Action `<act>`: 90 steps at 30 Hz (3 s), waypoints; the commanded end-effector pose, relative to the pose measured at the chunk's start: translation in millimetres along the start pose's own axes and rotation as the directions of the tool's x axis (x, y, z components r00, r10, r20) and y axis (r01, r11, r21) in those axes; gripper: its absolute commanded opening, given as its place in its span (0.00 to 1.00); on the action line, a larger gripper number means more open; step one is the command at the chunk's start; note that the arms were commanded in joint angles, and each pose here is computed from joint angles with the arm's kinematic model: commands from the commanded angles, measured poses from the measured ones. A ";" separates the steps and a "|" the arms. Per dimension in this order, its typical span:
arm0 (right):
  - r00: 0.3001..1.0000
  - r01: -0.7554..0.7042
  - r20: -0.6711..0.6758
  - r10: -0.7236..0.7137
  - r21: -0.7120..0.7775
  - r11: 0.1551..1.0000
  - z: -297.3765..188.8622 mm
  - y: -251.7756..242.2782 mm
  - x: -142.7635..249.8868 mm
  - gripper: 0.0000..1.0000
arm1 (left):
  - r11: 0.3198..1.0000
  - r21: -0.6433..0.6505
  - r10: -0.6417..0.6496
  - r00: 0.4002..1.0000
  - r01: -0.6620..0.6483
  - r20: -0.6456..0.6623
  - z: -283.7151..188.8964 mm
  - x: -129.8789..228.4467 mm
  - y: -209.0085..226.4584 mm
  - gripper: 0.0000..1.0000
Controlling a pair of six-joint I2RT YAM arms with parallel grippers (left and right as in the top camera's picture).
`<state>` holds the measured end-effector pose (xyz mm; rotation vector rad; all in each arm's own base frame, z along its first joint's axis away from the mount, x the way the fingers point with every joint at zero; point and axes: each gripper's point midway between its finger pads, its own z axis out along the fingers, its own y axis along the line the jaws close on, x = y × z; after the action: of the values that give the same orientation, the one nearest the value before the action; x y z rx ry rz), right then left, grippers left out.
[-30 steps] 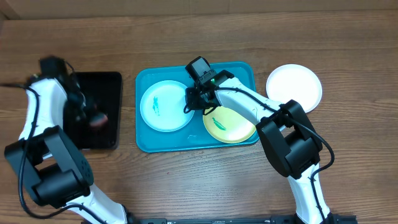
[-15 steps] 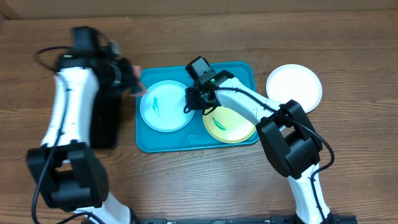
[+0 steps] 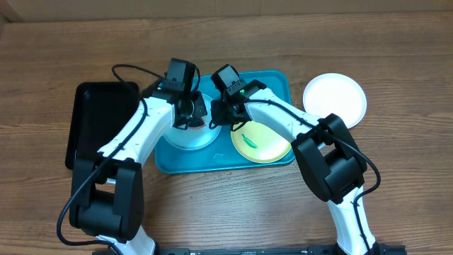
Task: Clean dirty plates on tray and stack at the side
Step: 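Scrub the light-blue plate with the sponge while the right gripper holds it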
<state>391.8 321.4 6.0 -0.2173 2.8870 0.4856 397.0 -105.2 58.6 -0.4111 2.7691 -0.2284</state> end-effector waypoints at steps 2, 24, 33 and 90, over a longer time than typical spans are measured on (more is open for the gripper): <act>0.999 -0.005 -0.043 0.008 0.064 0.998 14.0 -17.0 15.6 0.10 | 0.998 -0.049 -0.037 0.997 0.040 0.062 6.5 -7.3 12.4 0.04; 0.999 -0.006 -0.050 0.009 0.068 0.998 13.8 -18.0 17.4 0.10 | 0.995 0.019 -0.101 0.994 0.102 -0.033 23.3 -6.9 11.3 0.59; 0.999 -0.005 -0.040 0.007 0.063 0.998 14.2 -16.7 15.0 0.10 | 0.983 0.135 -0.110 0.990 0.121 -0.087 14.2 -9.9 -8.2 0.41; 0.999 -0.004 -0.036 0.006 0.069 0.998 14.0 -17.7 14.2 0.10 | 0.976 0.178 -0.087 0.976 0.124 -0.202 9.1 -20.9 1.3 0.04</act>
<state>390.8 320.7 6.2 -0.2165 2.8912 0.4830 427.2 -70.0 66.4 -0.5263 2.8455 -0.4277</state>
